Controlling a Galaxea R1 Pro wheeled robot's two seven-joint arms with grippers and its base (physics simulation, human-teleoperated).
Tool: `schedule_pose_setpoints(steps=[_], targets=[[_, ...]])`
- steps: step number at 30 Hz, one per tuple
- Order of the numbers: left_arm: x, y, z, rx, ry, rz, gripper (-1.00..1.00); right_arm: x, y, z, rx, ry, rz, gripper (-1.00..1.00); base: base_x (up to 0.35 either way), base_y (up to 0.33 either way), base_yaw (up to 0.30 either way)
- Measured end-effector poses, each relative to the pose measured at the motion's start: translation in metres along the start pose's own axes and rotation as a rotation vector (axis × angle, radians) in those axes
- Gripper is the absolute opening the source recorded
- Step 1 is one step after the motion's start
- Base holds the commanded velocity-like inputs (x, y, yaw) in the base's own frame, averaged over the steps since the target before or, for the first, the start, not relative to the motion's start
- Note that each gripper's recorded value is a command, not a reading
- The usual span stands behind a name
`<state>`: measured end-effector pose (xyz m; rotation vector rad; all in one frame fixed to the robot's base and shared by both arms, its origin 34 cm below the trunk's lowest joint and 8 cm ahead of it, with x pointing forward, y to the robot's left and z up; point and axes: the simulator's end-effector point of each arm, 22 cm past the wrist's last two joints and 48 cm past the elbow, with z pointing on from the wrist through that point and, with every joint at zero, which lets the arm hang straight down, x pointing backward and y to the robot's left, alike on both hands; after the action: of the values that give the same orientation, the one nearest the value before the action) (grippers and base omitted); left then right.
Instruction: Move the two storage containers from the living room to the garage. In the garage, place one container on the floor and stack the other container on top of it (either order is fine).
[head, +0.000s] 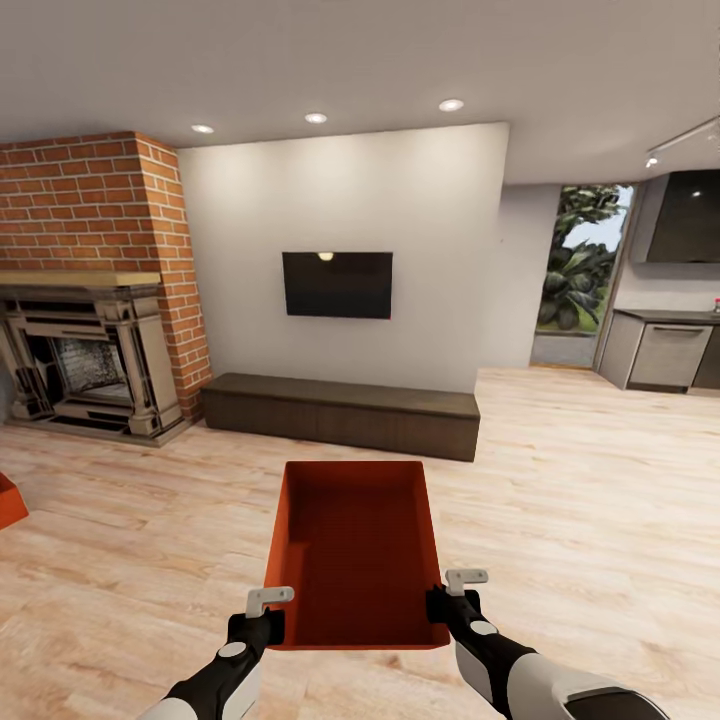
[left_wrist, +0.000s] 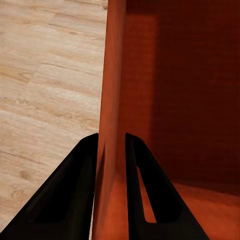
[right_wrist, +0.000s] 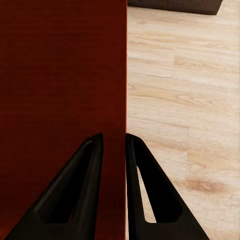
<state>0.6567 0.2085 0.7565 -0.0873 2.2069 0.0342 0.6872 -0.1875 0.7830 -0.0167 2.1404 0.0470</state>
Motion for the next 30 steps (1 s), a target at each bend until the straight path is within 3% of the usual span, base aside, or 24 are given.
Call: schedule_pose_setpoints(steps=[30], targets=[[-0.017, -0.001, -0.006, 0.002, -0.033, -0.003, -1.00, -0.018, 0.000, -0.006, -0.001, -0.033, -0.001, -1.00, 0.000, 0.000, 0.000]])
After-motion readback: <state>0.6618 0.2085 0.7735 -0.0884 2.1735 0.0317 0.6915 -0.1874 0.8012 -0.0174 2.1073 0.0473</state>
